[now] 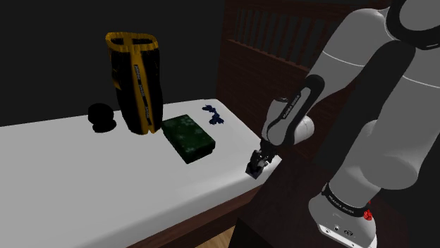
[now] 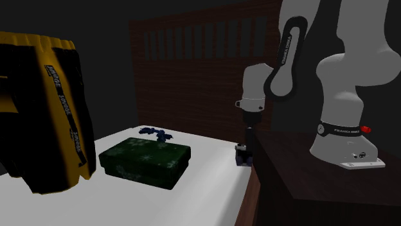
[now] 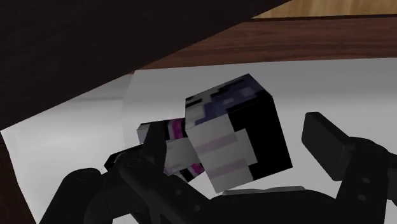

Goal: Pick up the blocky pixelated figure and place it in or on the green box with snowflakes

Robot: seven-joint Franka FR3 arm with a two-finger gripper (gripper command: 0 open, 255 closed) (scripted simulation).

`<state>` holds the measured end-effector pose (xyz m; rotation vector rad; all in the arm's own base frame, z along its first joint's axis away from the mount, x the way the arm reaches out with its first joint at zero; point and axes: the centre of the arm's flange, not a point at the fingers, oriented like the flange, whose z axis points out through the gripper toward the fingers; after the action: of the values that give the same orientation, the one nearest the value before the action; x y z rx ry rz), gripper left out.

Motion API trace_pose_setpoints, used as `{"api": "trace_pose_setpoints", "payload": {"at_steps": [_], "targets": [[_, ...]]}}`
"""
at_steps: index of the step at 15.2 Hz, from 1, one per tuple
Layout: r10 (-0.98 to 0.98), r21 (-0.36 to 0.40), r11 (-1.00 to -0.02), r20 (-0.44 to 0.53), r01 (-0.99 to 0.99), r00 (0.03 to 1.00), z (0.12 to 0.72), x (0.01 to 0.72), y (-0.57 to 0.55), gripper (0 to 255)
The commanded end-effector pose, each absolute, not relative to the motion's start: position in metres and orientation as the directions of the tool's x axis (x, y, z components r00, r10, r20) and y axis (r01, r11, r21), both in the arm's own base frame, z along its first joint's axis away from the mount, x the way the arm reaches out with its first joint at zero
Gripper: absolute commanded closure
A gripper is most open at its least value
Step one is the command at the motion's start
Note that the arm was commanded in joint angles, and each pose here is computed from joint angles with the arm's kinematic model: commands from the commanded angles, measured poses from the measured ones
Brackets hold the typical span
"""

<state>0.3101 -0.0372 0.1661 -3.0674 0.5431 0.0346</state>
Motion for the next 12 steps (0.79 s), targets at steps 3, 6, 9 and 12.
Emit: {"api": "trace_pose_setpoints", "payload": {"at_steps": [3,6,9,12], "targets": [[-0.354,-0.023,-0.935,-0.027,-0.354,0.935,0.147,0.310,-0.035,0],[-0.354,-0.023,-0.935,-0.027,-0.354,0.935,0.133,0.309,-0.035,0],[-0.354,-0.023,-0.935,-0.027,-0.354,0.935,0.133,0.309,-0.035,0],[-0.354,-0.023,-0.935,-0.027,-0.354,0.935,0.133,0.309,-0.035,0]]}}
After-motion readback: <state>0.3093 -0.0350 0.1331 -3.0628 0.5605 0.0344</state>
